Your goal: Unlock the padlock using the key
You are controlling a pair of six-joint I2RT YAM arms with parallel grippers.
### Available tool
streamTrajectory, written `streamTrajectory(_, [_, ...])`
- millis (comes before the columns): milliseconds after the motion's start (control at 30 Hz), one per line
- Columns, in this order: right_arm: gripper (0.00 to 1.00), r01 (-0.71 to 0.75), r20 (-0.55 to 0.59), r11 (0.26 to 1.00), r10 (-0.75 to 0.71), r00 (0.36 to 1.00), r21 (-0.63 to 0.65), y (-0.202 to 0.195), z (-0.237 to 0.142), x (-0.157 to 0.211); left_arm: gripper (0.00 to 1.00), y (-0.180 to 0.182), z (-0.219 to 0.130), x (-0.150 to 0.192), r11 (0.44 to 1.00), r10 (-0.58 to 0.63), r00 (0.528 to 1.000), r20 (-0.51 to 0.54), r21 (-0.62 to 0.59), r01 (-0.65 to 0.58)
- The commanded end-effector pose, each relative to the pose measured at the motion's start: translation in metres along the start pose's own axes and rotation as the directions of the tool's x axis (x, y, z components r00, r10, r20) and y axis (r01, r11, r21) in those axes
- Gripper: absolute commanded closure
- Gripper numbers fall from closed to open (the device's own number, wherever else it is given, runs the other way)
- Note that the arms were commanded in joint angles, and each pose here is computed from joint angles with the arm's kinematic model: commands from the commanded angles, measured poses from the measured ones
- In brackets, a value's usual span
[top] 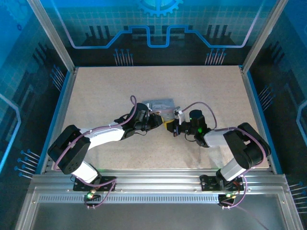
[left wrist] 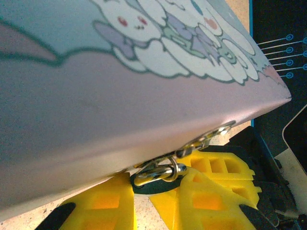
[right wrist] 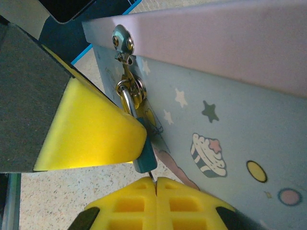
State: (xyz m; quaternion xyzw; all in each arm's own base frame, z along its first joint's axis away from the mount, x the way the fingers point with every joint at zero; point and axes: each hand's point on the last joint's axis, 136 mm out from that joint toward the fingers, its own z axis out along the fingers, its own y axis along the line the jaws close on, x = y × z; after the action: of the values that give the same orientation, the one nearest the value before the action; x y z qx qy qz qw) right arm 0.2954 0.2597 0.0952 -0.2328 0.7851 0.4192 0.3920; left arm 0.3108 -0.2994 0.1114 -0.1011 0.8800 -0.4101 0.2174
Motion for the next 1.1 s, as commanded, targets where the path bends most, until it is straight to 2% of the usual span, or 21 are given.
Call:
streamTrajectory(0, [1.00,0.052,0.148,0.997,-0.059,0.987,0.053,-0.007,-0.005,-0.047,0.84,-0.001,0.007,0.029,0.999,0.021,0.992,-0.125,0.032,-0.017])
streamTrajectory(367, [1.00,-0.040,0.090,0.991,0.029,0.996,0.124,-0.021,0.005,-0.007,0.83,0.022,0.027,0.037,1.000,-0.011,0.989,-0.148,-0.004,0.011])
streamTrajectory(500, [1.00,-0.062,0.066,0.987,0.053,0.996,0.149,-0.026,0.008,0.008,0.80,0.029,0.032,0.040,1.000,-0.021,0.988,-0.154,-0.014,0.020])
streamTrajectory(733, [1.00,-0.086,0.030,0.981,0.082,0.996,0.175,-0.031,0.011,0.024,0.66,0.037,0.033,0.039,0.999,-0.024,0.989,-0.148,-0.025,0.020])
streamTrajectory(1067, [1.00,-0.109,-0.035,0.979,0.117,0.993,0.174,-0.034,0.017,0.034,0.48,0.040,0.014,0.027,1.000,-0.006,0.995,-0.102,-0.028,0.003])
